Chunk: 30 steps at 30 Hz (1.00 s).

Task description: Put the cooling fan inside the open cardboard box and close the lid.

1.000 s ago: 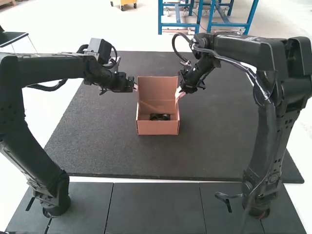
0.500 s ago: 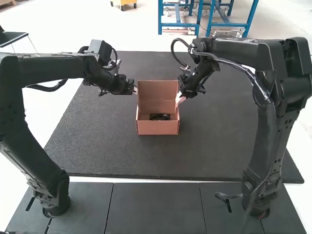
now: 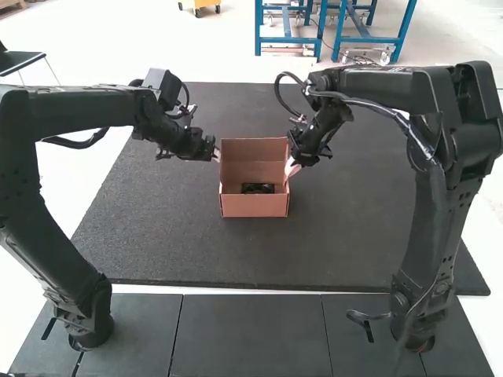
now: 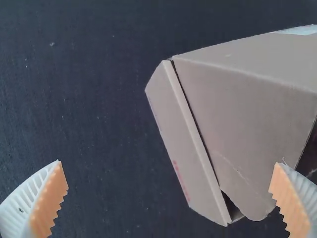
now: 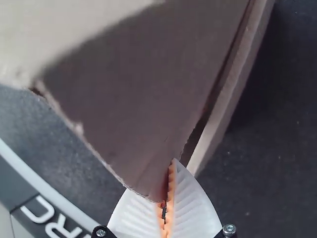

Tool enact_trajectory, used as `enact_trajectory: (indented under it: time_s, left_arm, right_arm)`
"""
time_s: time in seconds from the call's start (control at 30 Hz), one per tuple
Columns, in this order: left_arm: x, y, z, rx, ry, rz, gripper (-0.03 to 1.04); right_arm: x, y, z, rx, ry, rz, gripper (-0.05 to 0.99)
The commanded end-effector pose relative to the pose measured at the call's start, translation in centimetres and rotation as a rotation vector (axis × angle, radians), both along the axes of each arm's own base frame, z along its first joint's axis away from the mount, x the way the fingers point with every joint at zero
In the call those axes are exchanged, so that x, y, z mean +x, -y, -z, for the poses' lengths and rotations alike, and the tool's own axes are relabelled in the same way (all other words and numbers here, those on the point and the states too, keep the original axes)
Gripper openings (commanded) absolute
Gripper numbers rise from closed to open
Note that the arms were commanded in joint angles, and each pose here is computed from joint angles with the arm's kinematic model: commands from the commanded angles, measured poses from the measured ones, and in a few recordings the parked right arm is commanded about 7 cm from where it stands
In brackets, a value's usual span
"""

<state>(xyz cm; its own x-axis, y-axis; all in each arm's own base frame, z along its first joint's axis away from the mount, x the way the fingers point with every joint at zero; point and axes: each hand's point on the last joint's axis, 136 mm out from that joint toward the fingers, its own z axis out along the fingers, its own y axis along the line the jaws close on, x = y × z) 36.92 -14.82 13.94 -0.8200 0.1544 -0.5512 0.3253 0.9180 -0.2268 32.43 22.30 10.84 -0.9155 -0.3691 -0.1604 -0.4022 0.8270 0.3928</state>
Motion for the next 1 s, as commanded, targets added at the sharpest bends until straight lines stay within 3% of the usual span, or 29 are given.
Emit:
enact_trajectory:
  time_s: [0.0,0.27,0.3,0.37,0.4,0.47,0.5,0.7,0.97]
  left_arm:
    - [-0.1,0.5,-3.0,-0.024,0.071,0.033,0.96]
    - [-0.7,0.0,-2.4,-0.005,0.04,0.033,0.96]
    - [-0.7,0.0,-2.5,-0.006,0.041,0.032,0.96]
    - [-0.7,0.1,-2.6,-0.006,0.042,0.031,0.96]
    - [-0.7,0.0,-2.6,-0.005,0.041,0.029,0.96]
    - [-0.8,-0.2,-2.4,0.008,0.039,0.023,0.96]
    - [-0.6,-0.5,-2.4,0.021,0.042,0.013,0.96]
    - [0.6,-3.0,-2.5,0.09,0.077,-0.072,0.96]
    - [3.0,-3.9,-4.3,0.078,0.169,-0.146,0.96]
  right_arm:
    - [-0.1,0.1,1.3,-0.037,-0.012,-0.015,-0.01]
    - [-0.2,1.0,2.2,-0.081,-0.01,-0.018,0.0]
    - [-0.1,1.0,2.1,-0.079,-0.005,-0.016,0.07]
    - [0.2,1.1,1.9,-0.082,0.003,-0.012,0.47]
    - [0.3,1.1,1.8,-0.081,0.007,-0.009,0.6]
    - [0.4,1.1,1.7,-0.08,0.004,-0.003,0.83]
    - [0.6,1.2,1.6,-0.079,0.007,0.0,0.9]
    - [0.5,1.1,-0.7,-0.039,-0.012,0.0,0.91]
    - [-1.1,1.0,-5.9,0.016,0.032,-0.073,0.91]
